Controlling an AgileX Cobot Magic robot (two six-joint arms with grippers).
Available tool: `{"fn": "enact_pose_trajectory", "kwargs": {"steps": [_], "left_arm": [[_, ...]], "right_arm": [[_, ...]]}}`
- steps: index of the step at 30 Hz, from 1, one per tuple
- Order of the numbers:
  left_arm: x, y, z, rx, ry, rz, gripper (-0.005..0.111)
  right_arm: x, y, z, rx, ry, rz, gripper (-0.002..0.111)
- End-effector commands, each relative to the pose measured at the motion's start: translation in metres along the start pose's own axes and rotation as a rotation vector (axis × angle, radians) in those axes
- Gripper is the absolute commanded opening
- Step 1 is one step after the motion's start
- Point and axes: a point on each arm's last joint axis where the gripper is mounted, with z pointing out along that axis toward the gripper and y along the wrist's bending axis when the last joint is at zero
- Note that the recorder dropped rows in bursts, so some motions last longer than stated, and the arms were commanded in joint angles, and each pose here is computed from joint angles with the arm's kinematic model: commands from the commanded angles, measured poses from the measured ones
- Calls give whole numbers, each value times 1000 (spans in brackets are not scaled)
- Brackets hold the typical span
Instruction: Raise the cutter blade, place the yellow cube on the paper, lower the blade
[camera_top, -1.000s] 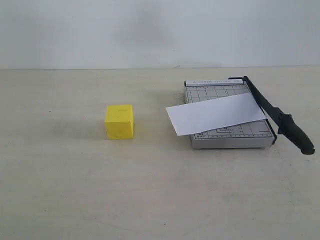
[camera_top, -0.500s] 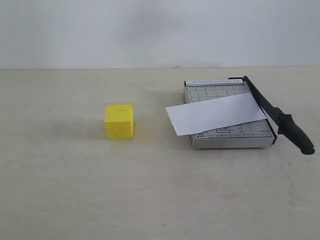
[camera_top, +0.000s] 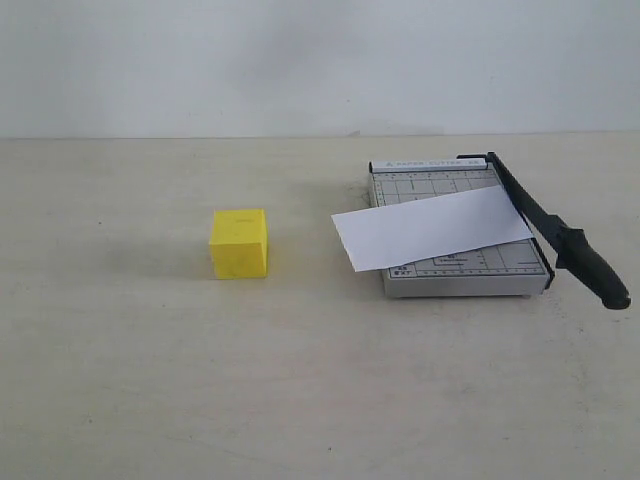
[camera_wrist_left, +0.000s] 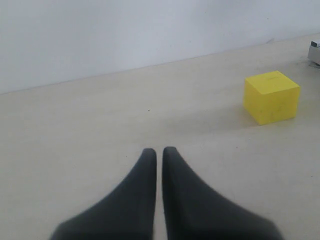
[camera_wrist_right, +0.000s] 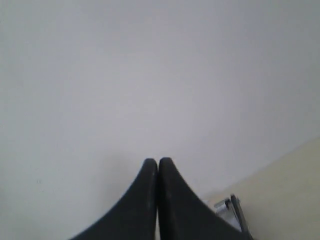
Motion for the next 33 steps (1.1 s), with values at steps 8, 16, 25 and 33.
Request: {"fn": "enact_pose_trajectory", "kwargs": {"steps": [8, 16, 25, 33], "left_arm": [[0, 0, 0, 2, -9, -6, 4], [0, 0, 0, 2, -9, -6, 4], [0, 0, 0, 2, -9, -6, 4], [0, 0, 0, 2, -9, -6, 4]], "right_arm": [[-12, 28, 51, 73, 594, -416, 23], [-6, 19, 142, 200, 896, -536, 67], [34, -9, 214, 306, 1269, -522, 65], [71, -35, 229, 339, 1466, -512, 65]]}}
